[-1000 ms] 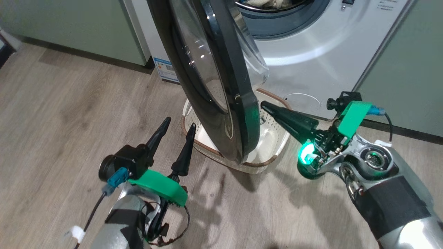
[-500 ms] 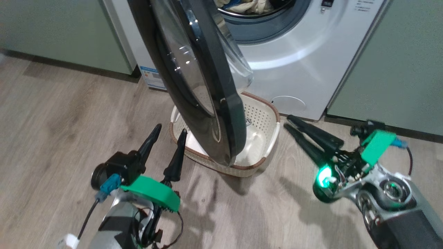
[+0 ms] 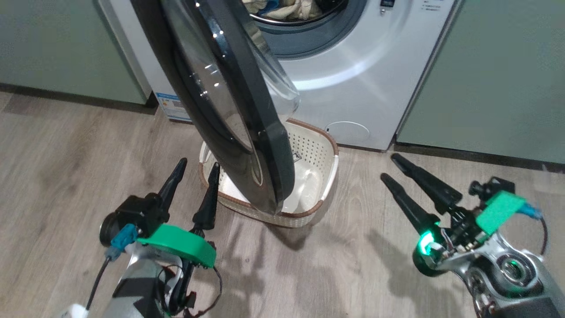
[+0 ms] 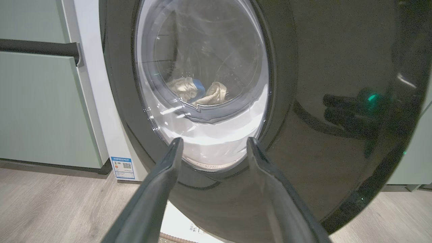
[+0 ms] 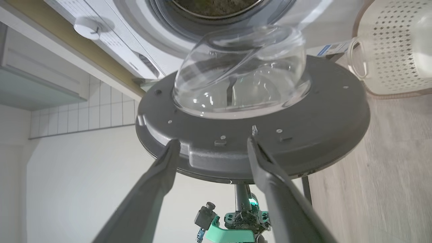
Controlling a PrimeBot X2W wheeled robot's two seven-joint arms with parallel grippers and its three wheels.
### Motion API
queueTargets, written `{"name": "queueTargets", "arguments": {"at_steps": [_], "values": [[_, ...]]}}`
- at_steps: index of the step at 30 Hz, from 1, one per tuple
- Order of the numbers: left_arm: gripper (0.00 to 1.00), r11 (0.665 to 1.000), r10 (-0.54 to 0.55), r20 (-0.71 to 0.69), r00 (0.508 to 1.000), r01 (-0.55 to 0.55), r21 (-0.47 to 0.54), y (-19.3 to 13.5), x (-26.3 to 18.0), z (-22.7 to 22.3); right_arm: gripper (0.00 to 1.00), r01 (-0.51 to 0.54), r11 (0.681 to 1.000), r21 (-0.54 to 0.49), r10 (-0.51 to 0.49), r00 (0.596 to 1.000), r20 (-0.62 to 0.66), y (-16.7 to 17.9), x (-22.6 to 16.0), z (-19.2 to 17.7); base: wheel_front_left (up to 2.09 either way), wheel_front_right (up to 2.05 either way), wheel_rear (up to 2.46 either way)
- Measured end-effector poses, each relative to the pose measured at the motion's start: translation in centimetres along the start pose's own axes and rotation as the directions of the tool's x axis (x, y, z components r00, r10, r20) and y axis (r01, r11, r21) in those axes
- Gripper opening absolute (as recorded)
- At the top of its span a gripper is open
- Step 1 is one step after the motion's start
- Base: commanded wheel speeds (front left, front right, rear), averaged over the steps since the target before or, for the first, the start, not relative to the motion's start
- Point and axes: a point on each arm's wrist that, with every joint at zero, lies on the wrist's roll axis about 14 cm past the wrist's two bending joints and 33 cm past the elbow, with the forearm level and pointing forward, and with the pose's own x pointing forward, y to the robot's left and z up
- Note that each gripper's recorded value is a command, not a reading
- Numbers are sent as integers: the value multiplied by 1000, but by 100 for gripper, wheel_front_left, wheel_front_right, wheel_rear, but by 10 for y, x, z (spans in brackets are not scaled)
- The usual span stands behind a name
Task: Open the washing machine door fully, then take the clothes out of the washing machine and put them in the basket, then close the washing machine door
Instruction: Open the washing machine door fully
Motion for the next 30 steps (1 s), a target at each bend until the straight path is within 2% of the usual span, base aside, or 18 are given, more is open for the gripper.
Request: {"name": "queueTargets", "arguments": {"at_steps": [9,15,19,22,25,28,29,30], "values": [[100,1000,-1,-9,1000,1,1,-1,-2,-4,100,22,999,-50,-13,984,176,0,-41,32,0,0,0],[100,1000,-4,-5,1000,4,2,-2,-2,-2,100,79,989,-124,-34,945,326,-1,-76,55,0,0,0],[100,1000,-2,-14,1000,2,1,-1,-4,-5,100,164,956,-242,-44,900,433,2,-98,72,0,0,0],[100,1000,-5,-15,1000,5,0,-2,-3,-6,100,210,910,-357,-1,864,504,16,-106,84,0,0,0],[100,1000,-6,-13,1000,6,0,-3,-2,-5,100,277,832,-481,42,833,552,29,-112,93,0,0,0],[100,1000,-9,-11,1000,9,0,-4,-1,-5,100,338,732,-591,115,795,596,46,-121,103,0,0,0],[100,1000,-9,-9,1000,9,0,-5,-1,-5,100,357,691,-628,137,789,599,51,-122,104,0,0,0],[100,1000,-10,-7,1000,10,0,-5,0,-4,100,388,630,-673,155,786,598,55,-124,105,0,0,0]]}}
